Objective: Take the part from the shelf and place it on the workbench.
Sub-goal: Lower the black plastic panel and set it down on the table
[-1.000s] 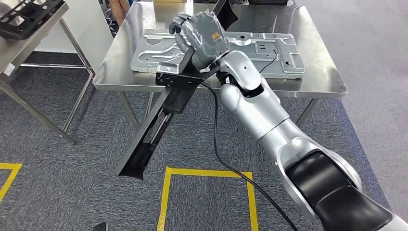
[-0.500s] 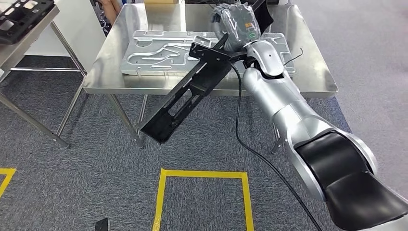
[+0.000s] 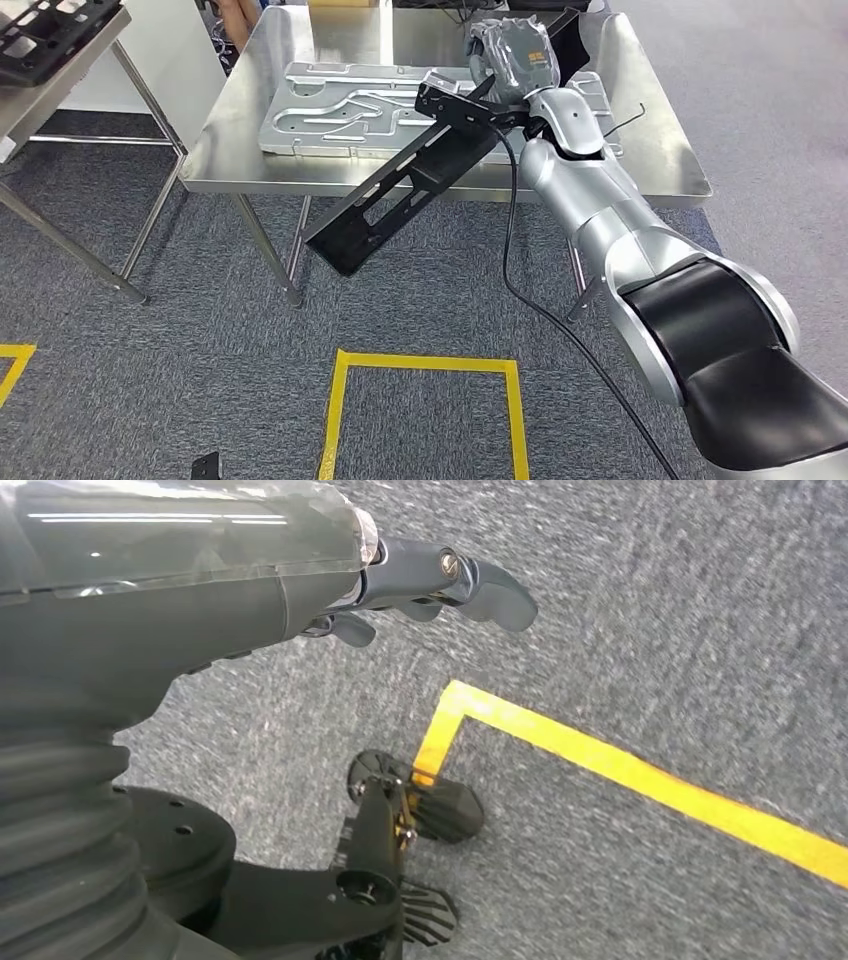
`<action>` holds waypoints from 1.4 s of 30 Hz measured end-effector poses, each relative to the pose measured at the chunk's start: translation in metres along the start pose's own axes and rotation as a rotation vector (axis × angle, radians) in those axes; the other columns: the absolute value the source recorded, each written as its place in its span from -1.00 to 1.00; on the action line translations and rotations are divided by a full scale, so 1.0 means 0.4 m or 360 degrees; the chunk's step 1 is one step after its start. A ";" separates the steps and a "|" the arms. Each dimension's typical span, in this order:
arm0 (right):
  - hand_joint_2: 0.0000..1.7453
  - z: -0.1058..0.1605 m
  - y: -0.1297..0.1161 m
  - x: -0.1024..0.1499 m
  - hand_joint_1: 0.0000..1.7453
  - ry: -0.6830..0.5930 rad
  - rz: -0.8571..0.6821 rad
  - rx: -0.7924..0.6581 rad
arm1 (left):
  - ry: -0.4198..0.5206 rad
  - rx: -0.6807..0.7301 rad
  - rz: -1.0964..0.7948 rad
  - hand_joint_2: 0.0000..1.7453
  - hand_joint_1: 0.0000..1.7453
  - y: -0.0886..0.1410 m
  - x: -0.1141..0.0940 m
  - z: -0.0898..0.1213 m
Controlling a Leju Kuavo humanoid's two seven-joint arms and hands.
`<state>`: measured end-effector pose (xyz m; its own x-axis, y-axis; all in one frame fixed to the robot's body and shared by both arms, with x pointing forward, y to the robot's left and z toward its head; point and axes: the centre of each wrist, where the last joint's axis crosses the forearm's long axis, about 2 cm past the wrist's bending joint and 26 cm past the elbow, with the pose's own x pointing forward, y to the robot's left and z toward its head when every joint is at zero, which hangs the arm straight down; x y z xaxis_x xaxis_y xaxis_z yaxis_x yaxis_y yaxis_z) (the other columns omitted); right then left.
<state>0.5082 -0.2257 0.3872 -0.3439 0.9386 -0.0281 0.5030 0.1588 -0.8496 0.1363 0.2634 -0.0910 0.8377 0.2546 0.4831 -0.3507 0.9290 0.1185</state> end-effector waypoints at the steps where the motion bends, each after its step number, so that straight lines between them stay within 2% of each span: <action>1: 1.00 -0.001 0.000 0.000 1.00 0.0007 0.0003 0.0002 | -0.0003 -0.0002 0.0002 1.00 -1.00 0.000 0.001 0.000; 19: 1.00 0.002 0.003 -0.023 1.00 0.0091 0.0033 0.0086 | 0.0008 0.0015 0.0016 1.00 -1.00 0.008 0.003 -0.003; 35: 1.00 0.011 -0.006 -0.081 1.00 0.0206 0.0047 0.0151 | 0.0014 -0.0012 0.0009 1.00 -1.00 0.011 0.004 -0.004; 42: 1.00 0.013 -0.004 -0.085 1.00 0.0237 0.0051 0.0189 | 0.0016 -0.0009 0.0004 1.00 -1.00 0.014 0.004 -0.005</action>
<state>0.5151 -0.2596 0.3867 -0.2035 0.9790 0.0146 0.4119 0.0991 -0.9058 0.1366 0.2696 -0.0914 0.8411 0.2596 0.4745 -0.3504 0.9298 0.1126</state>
